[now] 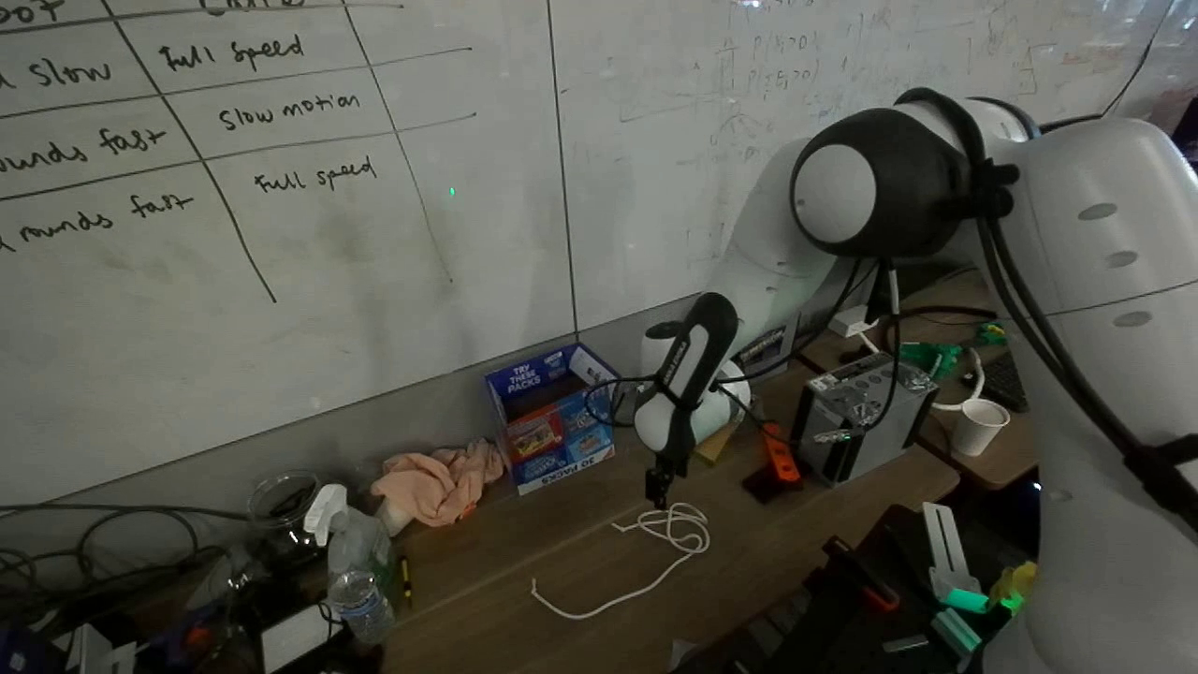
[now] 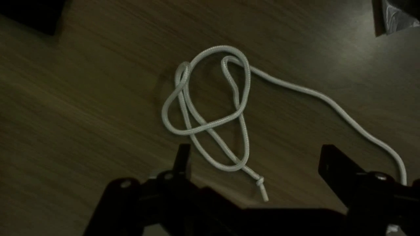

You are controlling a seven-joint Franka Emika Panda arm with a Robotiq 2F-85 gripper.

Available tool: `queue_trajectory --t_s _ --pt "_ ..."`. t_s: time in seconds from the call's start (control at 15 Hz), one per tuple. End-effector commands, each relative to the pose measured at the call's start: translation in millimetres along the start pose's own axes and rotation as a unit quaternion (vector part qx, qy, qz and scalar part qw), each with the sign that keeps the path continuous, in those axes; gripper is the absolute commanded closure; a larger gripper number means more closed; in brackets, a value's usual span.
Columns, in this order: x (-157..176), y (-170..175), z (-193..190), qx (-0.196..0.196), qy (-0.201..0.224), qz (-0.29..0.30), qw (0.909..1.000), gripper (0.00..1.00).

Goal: Put the white ropes inside the blue box.

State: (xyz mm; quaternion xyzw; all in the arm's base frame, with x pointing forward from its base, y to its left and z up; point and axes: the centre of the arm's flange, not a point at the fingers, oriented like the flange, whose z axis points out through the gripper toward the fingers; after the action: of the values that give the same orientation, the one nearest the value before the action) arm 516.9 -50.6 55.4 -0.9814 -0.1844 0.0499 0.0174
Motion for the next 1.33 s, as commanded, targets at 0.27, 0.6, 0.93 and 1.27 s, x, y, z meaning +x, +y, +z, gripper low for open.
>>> queue_trajectory --t_s 0.27,0.6,0.93,1.27 --pt "19 22 37 -0.016 0.025 -0.005 0.9995 0.00" --pt "19 49 53 -0.053 0.040 0.004 0.9978 0.00" --pt "4 64 71 -0.067 0.030 0.012 0.9972 0.00" --pt "-9 61 85 -0.057 0.015 0.016 0.9981 0.00"
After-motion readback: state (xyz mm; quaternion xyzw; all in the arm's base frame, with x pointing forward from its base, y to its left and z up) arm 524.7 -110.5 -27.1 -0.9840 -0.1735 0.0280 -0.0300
